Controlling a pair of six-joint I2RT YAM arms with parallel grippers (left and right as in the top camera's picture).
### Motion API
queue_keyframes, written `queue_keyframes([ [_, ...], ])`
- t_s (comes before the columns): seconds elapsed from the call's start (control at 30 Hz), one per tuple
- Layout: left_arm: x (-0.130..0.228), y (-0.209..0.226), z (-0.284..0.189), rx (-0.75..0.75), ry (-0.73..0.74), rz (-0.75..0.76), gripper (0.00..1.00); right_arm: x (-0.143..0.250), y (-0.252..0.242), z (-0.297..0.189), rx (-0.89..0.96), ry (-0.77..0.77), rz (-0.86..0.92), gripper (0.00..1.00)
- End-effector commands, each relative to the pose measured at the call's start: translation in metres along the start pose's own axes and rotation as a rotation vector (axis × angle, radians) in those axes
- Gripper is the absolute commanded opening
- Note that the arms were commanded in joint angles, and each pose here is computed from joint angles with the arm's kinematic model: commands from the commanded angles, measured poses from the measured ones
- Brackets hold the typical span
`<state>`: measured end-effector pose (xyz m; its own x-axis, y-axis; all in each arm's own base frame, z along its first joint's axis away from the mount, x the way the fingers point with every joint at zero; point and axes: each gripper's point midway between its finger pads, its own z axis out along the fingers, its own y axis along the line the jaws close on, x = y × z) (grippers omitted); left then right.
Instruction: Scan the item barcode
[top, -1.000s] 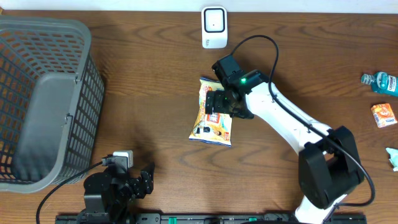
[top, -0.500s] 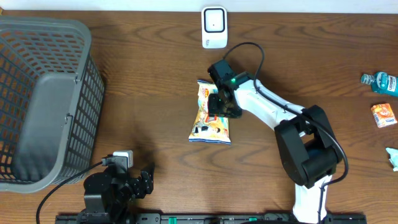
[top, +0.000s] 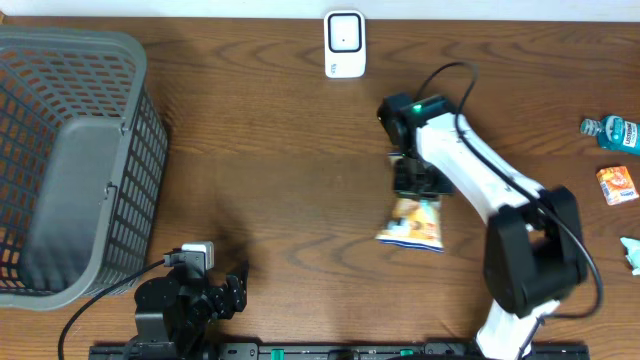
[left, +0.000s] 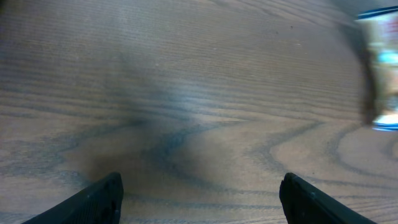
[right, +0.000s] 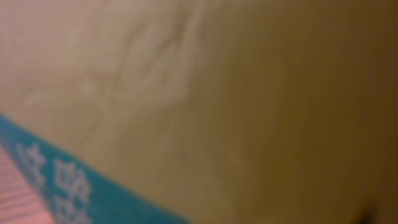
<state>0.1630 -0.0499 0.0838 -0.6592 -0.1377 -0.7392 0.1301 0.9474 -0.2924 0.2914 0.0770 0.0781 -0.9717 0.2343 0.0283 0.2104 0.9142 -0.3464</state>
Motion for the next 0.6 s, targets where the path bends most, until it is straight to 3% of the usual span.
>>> queue_keyframes([
  [0.0, 0.002, -0.002, -0.001, 0.010, 0.009, -0.009, 0.80, -0.028, -0.059, -0.051, 0.231, -0.300, 0.252, 0.01],
  [0.13, 0.002, -0.002, -0.001, 0.010, 0.009, -0.009, 0.80, -0.013, -0.075, -0.053, 0.353, -0.303, 0.363, 0.02],
  [0.27, 0.002, -0.002, -0.001, 0.010, 0.009, -0.009, 0.80, -0.016, -0.065, -0.031, 0.432, -0.263, 0.340, 0.02],
  [0.57, 0.002, -0.002, -0.001, 0.010, 0.009, -0.009, 0.80, -0.021, -0.045, 0.023, 0.781, -0.186, -0.020, 0.01],
])
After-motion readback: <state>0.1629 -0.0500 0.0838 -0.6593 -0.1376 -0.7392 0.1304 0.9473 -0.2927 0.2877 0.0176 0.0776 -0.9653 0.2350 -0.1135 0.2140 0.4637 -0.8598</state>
